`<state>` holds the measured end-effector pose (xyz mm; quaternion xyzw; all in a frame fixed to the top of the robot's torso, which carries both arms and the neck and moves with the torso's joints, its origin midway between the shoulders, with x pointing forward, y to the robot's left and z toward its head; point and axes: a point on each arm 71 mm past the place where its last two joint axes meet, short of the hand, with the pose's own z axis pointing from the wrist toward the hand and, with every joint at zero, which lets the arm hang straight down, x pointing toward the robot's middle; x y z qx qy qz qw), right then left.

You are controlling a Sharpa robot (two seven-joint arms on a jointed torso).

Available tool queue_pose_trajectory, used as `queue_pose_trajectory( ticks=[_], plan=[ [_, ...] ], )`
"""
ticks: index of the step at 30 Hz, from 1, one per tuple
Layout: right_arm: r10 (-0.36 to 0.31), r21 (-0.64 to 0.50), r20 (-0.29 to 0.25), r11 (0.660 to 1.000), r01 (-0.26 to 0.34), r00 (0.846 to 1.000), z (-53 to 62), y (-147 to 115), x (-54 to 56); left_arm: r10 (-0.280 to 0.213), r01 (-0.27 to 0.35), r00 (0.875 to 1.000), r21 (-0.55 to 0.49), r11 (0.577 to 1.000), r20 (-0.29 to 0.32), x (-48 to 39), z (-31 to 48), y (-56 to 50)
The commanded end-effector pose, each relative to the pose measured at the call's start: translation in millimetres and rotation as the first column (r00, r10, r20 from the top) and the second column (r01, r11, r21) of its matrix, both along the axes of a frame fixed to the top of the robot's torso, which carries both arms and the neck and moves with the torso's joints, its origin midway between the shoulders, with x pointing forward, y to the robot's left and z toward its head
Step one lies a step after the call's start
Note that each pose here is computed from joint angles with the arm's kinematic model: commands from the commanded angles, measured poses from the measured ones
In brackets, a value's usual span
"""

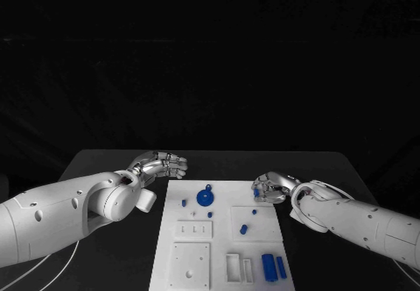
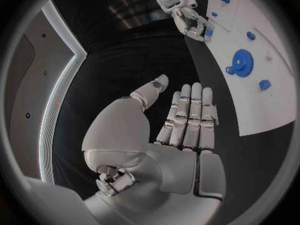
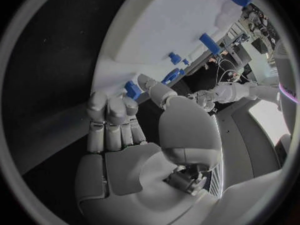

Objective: Assemble the parts on the task board

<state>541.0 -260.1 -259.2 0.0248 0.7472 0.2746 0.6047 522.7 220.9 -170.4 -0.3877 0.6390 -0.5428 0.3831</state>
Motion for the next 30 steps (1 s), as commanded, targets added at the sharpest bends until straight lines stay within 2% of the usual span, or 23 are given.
queue_pose_trajectory(
  ticks=[1, 18, 30],
  plan=[
    [-0.008, 0.002, -0.006, 1.000, 0.008, 1.000, -2.1, -0.9, -0.6, -0.020, 0.020, 1.000, -0.006, 1.000, 0.004, -0.4, 1.1, -2.0],
    [0.001, -0.009, -0.012, 1.000, -0.001, 1.000, -4.1, -1.1, -2.1, -0.021, 0.021, 1.000, -0.005, 1.000, 0.001, -0.3, 0.8, -1.9],
    [-0.005, -0.009, 0.007, 1.000, 0.005, 1.000, -2.9, -0.5, -1.9, -0.022, 0.022, 1.000, -0.005, 1.000, 0.001, -0.4, 0.8, -2.3]
  ],
)
